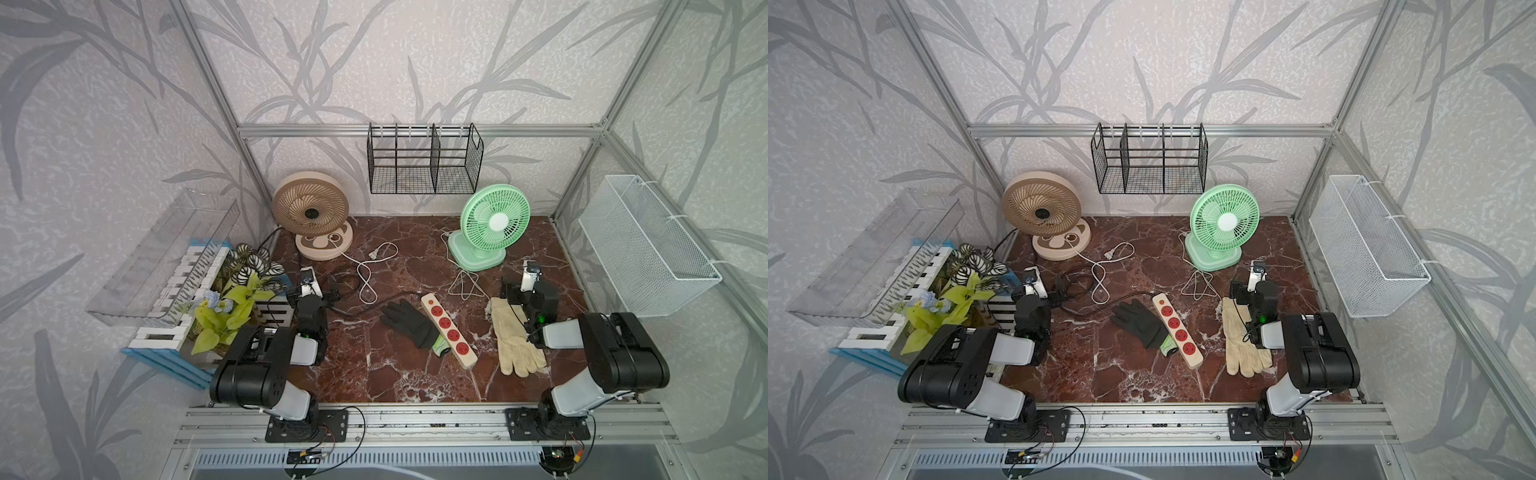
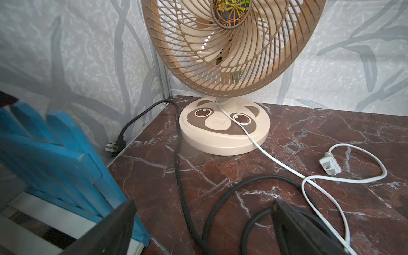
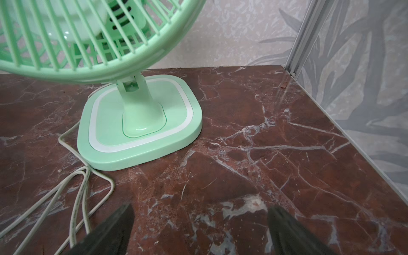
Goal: Plug the desk fan into the power strip
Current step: Pick up the plug from the center of the board.
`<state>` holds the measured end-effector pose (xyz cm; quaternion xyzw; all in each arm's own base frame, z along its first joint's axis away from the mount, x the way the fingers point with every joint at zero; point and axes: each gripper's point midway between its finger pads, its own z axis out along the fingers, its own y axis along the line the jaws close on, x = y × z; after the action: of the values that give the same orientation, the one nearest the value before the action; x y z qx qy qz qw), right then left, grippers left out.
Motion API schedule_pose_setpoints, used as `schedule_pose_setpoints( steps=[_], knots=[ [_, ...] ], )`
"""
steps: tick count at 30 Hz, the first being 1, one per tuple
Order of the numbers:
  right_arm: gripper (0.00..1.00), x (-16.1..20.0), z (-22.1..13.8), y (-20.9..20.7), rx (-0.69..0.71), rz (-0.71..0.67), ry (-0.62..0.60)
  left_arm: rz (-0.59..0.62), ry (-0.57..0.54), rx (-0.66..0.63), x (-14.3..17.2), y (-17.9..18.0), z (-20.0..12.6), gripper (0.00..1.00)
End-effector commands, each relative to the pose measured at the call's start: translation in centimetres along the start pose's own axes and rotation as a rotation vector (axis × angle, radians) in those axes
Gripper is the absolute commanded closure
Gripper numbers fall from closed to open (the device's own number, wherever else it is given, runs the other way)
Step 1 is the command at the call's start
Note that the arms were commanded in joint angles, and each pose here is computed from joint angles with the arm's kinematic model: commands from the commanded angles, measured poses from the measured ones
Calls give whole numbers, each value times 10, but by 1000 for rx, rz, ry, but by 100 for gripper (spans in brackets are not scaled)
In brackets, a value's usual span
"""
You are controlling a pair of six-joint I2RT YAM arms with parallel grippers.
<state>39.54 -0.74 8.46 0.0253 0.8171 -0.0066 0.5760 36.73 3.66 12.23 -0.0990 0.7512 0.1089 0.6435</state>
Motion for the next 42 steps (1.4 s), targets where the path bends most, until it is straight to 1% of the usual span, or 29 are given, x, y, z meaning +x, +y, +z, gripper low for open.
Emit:
schedule_pose_setpoints(
  steps=[1,14,16,17,18,20,22,25,29,32,34,36,38,40,42],
  knots=[
    [1,-8,-1,4,-19,-7,-26,-15,-28,-9,-10,1,3,0],
    [1,-8,-1,4,-21,-7,-27,-15,-29,-8,-10,1,3,0],
    [1,-6,-2,5,-27,-10,-26,-3,-43,13,-14,-2,1,0],
    [1,-5,-6,6,-27,-16,-37,7,-43,35,-16,-6,0,0],
    [1,-11,-10,4,-6,-20,-77,13,-45,47,-20,-8,-2,0],
    [1,-18,-23,0,44,-22,-129,3,-26,23,-26,-5,-3,0],
    [1,-27,-35,0,49,-25,-167,-40,-4,-36,-32,6,-6,0],
    [1,-39,-52,8,47,-63,-216,-116,-15,-81,-44,17,-15,0],
    [1,-62,-72,26,26,-128,-280,-211,-64,-47,-69,17,-30,0],
    [1,-80,-84,38,-14,-118,-288,-299,-108,13,-91,12,-43,0],
    [1,-87,-92,38,-20,-64,-269,-368,-116,59,-101,7,-53,0],
    [1,-93,-104,36,-32,23,-241,-420,-126,128,-109,-4,-64,0],
    [1,-97,-117,35,-48,107,-208,-483,-108,187,-111,-12,-72,0],
    [1,-93,-133,34,-64,196,-141,-530,-89,271,-112,-23,-81,0],
    [1,-87,-149,36,-92,250,-80,-557,-70,344,-109,-32,-90,0]
  ],
)
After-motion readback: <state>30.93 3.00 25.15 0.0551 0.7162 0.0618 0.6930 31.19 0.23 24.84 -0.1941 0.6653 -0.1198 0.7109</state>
